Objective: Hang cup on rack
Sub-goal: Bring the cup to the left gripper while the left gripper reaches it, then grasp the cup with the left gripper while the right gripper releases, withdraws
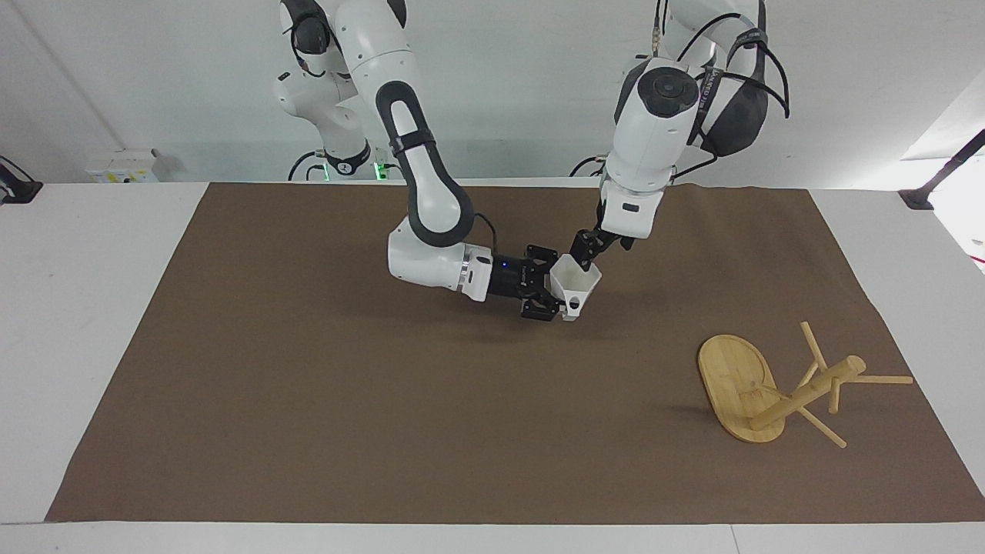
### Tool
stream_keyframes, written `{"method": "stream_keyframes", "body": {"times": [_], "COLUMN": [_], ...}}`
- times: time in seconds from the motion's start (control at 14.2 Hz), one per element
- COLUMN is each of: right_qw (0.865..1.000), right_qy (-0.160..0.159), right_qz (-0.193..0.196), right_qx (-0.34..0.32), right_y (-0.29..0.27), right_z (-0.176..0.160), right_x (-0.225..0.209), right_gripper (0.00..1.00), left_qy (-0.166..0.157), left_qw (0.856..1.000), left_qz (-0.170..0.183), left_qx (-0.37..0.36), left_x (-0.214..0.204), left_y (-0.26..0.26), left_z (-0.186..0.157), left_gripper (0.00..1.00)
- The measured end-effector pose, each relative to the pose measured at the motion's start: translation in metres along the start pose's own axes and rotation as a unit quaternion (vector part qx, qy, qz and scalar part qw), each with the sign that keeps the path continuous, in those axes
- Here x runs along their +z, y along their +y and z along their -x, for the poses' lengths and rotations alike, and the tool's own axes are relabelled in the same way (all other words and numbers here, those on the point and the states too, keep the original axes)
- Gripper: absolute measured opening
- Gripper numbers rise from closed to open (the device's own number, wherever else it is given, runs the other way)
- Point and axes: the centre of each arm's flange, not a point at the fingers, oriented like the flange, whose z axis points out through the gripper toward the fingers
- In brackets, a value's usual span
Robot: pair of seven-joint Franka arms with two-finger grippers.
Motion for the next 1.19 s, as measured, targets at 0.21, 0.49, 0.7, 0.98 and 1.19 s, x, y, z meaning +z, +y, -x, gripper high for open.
{"method": "stream_keyframes", "body": {"times": [0.21,0.49,0.7,0.98,1.19], "right_qw": [1.0,1.0,1.0,1.0,1.0], "right_qy": [0.0,0.0,0.0,-0.001,0.001], "right_qz": [0.0,0.0,-0.002,0.004,0.016], "right_qx": [0.0,0.0,-0.006,-0.005,-0.002], "right_y": [0.0,0.0,-0.001,0.001,0.013], "right_z": [0.0,0.0,0.0,0.0,0.003], "right_x": [0.0,0.0,0.001,0.0,-0.015], "right_gripper": [0.78,0.78,0.78,0.84,1.0], "left_qy": [-0.008,-0.004,-0.003,-0.005,0.009], "left_qw": [1.0,1.0,1.0,0.999,0.998], "left_qz": [0.007,0.026,0.031,0.033,0.052], "left_qx": [-0.009,-0.015,-0.007,-0.012,-0.046], "left_x": [0.016,0.02,0.02,0.02,0.017], "left_y": [0.001,0.003,0.005,0.005,-0.002], "left_z": [0.002,0.0,0.001,0.001,-0.017], "left_gripper": [0.78,0.3,0.04,0.04,0.04]}}
